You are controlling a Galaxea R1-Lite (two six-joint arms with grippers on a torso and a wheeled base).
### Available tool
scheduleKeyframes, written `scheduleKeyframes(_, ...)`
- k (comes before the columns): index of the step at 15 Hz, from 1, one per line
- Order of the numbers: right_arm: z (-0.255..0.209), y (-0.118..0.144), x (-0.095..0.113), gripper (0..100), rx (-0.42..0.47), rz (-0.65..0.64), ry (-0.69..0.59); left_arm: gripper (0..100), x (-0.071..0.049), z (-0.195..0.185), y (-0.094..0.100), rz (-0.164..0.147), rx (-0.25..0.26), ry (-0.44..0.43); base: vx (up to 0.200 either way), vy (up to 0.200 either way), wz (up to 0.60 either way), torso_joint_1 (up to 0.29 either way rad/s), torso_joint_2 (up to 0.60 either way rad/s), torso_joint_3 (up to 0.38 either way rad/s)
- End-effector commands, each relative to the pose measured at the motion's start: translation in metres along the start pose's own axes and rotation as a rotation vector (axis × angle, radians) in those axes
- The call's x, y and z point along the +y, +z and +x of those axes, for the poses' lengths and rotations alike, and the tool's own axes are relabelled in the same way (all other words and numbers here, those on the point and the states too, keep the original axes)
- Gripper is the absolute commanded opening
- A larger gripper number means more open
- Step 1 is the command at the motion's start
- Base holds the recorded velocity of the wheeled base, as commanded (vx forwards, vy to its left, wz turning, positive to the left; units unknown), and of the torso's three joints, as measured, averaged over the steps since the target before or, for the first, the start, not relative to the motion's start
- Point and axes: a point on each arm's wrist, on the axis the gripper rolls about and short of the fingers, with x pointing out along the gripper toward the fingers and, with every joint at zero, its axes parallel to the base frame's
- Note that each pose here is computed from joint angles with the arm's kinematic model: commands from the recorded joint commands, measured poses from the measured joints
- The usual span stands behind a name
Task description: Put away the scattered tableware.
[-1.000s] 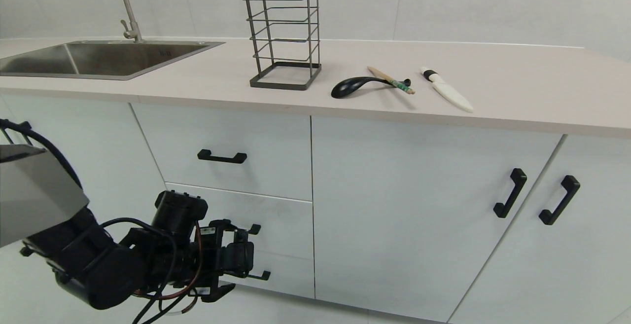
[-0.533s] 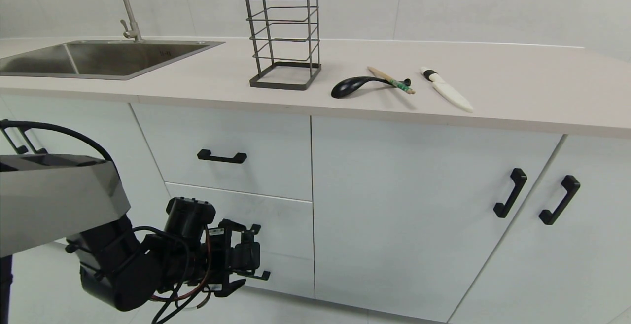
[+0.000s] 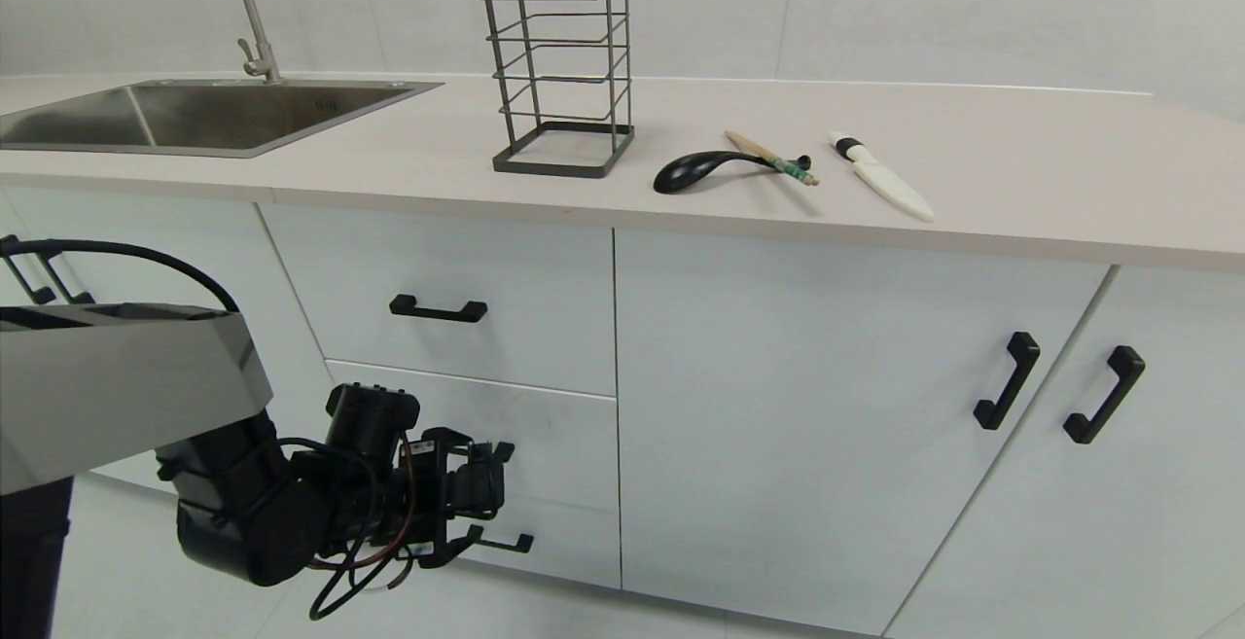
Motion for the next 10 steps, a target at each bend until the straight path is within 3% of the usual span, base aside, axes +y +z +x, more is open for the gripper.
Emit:
scheduleKeyframes(1,0.000,0.000,0.000,0,0.001,0.000,0.001,100,-0.001,0.008,-0.004,-0.005,0.007,-0.012,0.000,0.000,0.00,0.000,0.00,0.000)
scheduleKeyframes(4,0.000,0.000,0.000,0,0.001,0.000,0.001,100,0.011,0.028,-0.004,-0.001,-0.003,0.017,0.000,0.000,0.00,0.000,0.00,0.000)
scheduleKeyframes(10,0.000,0.000,0.000,0,0.001,0.000,0.001,100,0.006,0.040,-0.007,-0.008,0.003,-0.007,0.000,0.000,0.00,0.000,0.00,0.000)
